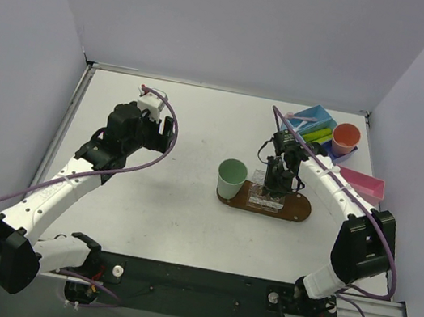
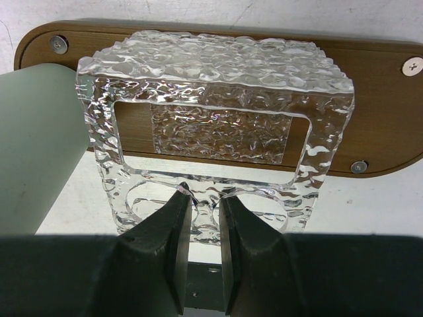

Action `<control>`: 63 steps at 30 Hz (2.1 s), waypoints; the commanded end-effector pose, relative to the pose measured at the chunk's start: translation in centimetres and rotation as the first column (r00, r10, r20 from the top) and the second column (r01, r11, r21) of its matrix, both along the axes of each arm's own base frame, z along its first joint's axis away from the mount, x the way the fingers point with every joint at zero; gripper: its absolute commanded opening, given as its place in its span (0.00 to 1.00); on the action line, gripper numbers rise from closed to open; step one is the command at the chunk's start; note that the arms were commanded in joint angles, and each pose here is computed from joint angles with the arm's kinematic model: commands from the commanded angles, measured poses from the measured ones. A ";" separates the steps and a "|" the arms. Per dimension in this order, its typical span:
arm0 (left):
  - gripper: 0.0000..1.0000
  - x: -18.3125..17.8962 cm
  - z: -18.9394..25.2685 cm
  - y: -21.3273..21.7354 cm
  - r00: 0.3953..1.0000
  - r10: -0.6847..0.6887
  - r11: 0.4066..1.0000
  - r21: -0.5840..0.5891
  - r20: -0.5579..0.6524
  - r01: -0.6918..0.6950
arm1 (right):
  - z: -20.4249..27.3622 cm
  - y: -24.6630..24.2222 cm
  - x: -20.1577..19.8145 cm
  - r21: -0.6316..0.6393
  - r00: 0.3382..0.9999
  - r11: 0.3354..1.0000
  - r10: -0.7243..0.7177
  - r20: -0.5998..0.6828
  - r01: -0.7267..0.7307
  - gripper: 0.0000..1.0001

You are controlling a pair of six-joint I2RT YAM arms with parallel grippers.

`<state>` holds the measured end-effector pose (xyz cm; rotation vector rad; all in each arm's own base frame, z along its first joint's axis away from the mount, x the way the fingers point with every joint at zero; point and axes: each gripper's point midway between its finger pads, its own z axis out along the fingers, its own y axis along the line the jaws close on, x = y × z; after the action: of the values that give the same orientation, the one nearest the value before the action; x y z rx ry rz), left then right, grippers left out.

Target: Prepare toiletry sets of a toothbrush and toothpaste on the tray

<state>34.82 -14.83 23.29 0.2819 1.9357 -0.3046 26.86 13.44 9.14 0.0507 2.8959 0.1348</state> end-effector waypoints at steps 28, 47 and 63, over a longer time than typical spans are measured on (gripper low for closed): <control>0.81 -0.2 2.5 -0.8 0.998 -0.025 0.999 -0.035 0.061 0.027 | 0.4 -0.2 -1.4 -0.062 0.999 0.998 0.004 -0.044 -0.007 0.00; 0.81 -0.2 2.4 -1.0 0.998 -0.034 0.999 -0.035 0.059 0.036 | 0.5 -0.4 -1.1 -0.071 1.000 0.997 -0.004 -0.031 0.002 0.22; 0.81 -0.2 2.1 -1.1 0.998 -0.039 0.999 -0.032 0.050 0.040 | 2.9 -0.4 -0.1 -0.051 0.997 0.998 -0.022 0.076 0.026 0.36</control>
<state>34.55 -15.43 23.30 0.3005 1.9340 -0.3215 26.39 13.29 9.41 0.0475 2.8948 0.0578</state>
